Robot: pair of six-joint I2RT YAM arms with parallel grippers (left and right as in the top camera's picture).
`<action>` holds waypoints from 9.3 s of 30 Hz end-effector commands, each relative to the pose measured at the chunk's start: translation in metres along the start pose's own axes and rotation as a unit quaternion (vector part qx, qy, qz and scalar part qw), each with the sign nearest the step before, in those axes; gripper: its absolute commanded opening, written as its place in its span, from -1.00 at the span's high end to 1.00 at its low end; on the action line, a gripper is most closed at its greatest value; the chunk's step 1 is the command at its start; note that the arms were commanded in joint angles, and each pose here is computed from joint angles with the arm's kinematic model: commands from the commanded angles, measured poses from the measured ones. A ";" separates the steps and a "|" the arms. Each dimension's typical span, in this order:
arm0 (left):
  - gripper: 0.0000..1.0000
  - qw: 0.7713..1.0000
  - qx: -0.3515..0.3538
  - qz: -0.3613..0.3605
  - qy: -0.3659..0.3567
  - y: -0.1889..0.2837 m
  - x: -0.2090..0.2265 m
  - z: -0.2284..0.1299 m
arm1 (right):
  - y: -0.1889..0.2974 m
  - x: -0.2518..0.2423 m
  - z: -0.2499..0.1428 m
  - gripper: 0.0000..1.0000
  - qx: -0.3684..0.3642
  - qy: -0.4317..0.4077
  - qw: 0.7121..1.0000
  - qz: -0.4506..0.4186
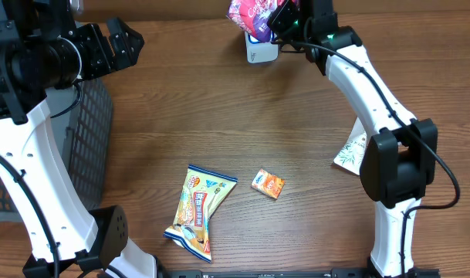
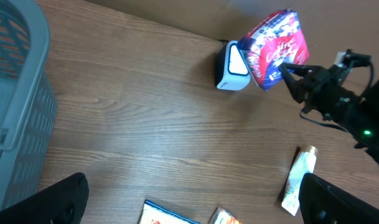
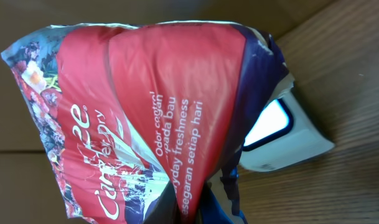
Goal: Scan the item barcode
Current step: 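Lift the liner pack up to the white scanner, then carry the liner pack off to the right past the table edge, then reach the right gripper down and grasp the white tube, then lift the white tube up to the scanner with right gripper, then carry the white tube off to the right past the table edge, then move the right gripper back over the table toward the orange box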
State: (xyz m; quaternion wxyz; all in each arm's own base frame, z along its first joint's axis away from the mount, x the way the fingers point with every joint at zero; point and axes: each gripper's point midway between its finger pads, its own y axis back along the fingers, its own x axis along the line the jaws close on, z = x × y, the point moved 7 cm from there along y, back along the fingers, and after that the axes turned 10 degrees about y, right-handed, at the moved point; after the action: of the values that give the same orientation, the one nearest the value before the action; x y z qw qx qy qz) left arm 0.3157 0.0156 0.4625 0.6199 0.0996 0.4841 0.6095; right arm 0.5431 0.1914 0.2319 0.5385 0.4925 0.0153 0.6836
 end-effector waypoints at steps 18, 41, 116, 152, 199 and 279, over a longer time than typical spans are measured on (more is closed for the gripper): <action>-0.99 1.000 -0.007 -0.007 -0.006 0.005 -0.002 0.000 | 0.135 -0.014 0.134 0.93 -0.125 -0.005 0.991 -0.056; -1.00 1.000 -0.007 -0.007 -0.006 0.005 -0.002 0.000 | 0.355 -0.469 0.133 0.93 -0.080 -0.254 0.849 -0.456; -1.00 1.000 -0.007 -0.006 -0.005 0.005 -0.001 0.000 | 0.120 -0.198 -0.053 0.58 0.407 0.069 0.850 -0.326; -1.00 1.000 -0.007 -0.006 -0.005 0.005 -0.001 0.000 | 0.109 -0.232 -0.074 -0.52 0.401 0.045 0.841 -0.360; -1.00 1.000 -0.007 -0.006 -0.005 0.005 -0.001 0.000 | -0.023 0.022 0.025 0.92 -0.138 0.168 0.971 -0.096; -1.00 1.000 -0.007 -0.006 -0.005 0.005 -0.001 0.000 | 0.329 -0.383 0.133 -0.82 -0.010 -0.243 0.960 -0.140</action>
State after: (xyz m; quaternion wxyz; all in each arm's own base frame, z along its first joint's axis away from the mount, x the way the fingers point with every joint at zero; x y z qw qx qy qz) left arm 0.3157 0.0156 0.4625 0.6199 0.0996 0.4841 0.6095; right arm 0.3281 -0.3533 0.2065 0.7460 0.6169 -0.0096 0.2504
